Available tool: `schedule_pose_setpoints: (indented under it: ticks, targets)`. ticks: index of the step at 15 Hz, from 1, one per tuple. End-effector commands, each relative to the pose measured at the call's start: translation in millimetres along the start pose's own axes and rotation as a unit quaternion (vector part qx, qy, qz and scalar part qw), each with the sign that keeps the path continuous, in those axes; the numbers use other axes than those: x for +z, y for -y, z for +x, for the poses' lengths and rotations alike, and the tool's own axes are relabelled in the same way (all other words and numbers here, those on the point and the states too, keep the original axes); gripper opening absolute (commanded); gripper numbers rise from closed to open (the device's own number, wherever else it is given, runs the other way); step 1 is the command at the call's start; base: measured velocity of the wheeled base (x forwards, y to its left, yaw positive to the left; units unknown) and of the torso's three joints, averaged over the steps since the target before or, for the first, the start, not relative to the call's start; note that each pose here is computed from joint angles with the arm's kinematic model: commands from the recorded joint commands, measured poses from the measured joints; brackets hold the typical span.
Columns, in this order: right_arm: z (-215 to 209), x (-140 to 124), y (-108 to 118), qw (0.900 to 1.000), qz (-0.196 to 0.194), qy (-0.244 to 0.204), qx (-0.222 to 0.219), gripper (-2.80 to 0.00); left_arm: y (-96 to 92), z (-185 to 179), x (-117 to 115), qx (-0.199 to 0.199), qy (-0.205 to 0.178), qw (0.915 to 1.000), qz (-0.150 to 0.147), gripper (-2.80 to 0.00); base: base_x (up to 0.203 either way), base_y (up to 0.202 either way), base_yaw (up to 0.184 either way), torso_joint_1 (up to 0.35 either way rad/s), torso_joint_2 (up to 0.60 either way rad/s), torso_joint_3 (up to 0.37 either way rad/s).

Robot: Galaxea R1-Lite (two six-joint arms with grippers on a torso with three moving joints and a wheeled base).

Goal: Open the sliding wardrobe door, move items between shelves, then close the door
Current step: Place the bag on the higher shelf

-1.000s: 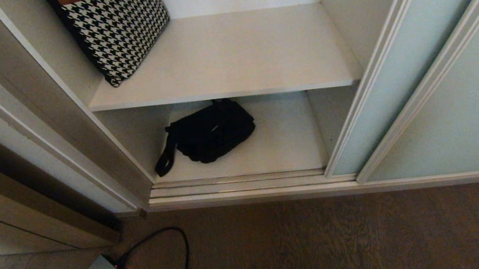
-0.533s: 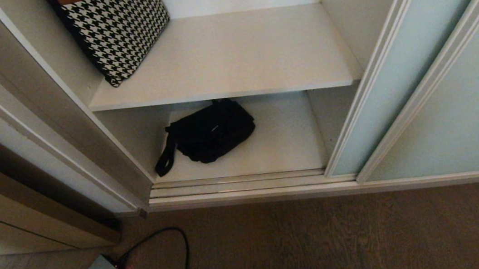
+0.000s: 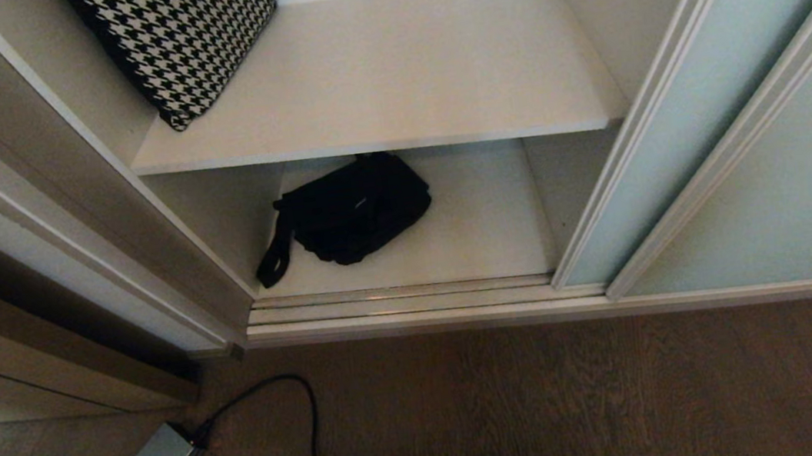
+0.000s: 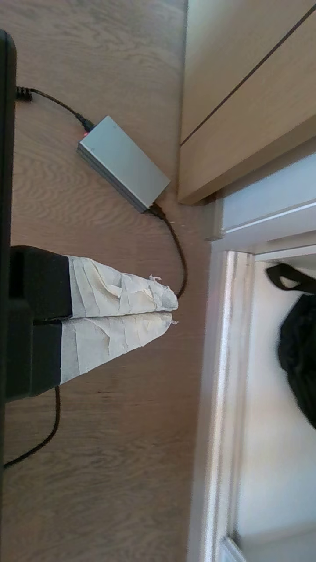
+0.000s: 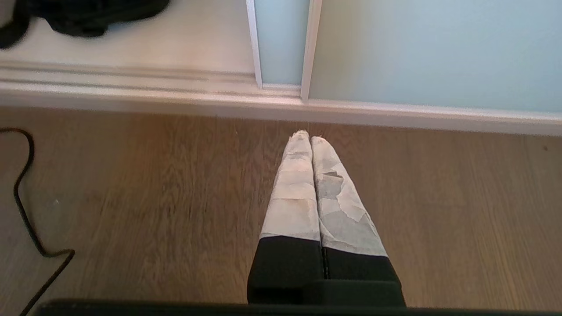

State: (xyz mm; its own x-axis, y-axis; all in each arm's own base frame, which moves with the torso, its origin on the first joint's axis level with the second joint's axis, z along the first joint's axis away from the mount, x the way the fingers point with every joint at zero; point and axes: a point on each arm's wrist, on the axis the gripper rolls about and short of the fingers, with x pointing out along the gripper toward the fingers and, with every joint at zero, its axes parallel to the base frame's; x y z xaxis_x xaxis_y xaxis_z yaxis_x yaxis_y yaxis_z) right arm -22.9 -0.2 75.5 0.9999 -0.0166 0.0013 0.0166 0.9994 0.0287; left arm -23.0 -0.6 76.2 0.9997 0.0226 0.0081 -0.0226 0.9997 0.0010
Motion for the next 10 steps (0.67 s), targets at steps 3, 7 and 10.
schedule_pose_setpoints:
  ticks: [3, 7, 10]
  targets:
    - [0.2, -0.3, 0.0, 1.000, 0.000, -0.001, 0.000, -2.80, 0.0, 0.0, 0.1, -0.001, -0.005, 1.0000, 0.002, -2.80, 0.000, 0.000, 0.000, 0.004, 0.00, -0.196]
    - [0.1, -0.1, 0.0, 1.000, 0.000, -0.001, 0.000, -2.80, 0.0, -0.1, 0.4, -0.001, -0.005, 1.0000, 0.001, -2.80, 0.000, 0.000, 0.000, 0.004, 0.00, -0.201]
    - [0.2, -0.3, 0.0, 1.000, 0.000, -0.001, 0.000, -2.80, 0.0, -0.1, 0.2, -0.001, -0.006, 1.0000, 0.001, -2.80, 0.000, 0.000, 0.000, 0.003, 0.00, -0.197]
